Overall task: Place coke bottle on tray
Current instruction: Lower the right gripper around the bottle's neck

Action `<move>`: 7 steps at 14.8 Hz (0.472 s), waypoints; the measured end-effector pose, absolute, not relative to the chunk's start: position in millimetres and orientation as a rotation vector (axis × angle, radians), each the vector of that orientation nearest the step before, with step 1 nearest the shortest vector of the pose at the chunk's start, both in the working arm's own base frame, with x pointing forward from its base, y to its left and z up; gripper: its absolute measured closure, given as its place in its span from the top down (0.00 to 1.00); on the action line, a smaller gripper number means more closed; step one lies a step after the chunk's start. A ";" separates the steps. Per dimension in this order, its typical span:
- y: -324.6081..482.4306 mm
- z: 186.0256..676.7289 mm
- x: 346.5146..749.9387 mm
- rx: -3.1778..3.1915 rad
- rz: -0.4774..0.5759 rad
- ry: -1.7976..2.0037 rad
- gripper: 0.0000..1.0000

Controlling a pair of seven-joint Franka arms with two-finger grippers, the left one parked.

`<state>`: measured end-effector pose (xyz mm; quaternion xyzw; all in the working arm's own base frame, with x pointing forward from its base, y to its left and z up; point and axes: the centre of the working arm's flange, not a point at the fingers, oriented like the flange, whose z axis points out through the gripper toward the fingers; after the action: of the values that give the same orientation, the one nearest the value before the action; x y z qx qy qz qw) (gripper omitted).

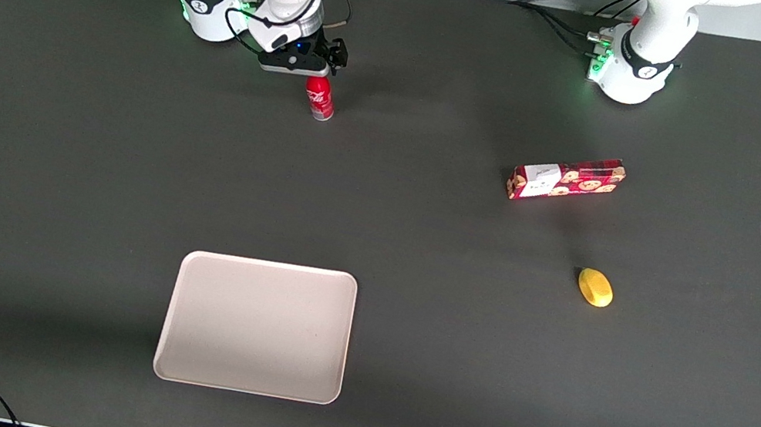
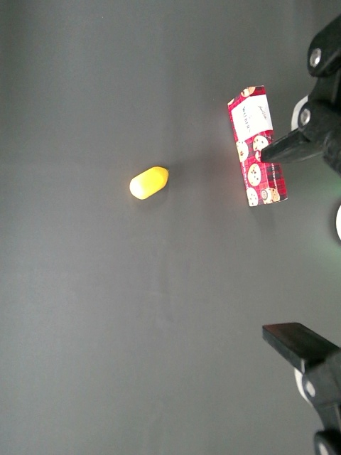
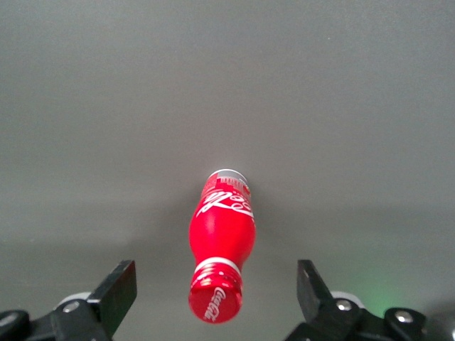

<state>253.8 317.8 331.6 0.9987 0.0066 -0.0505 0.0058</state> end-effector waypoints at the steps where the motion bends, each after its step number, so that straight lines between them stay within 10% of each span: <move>1: 317.9 330.3 253.7 3.126 -0.160 0.022 1.00; 7: 318.7 324.7 249.9 3.117 -0.179 0.034 1.00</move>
<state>249.9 318.7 324.7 0.9983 0.0109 -0.0572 0.0094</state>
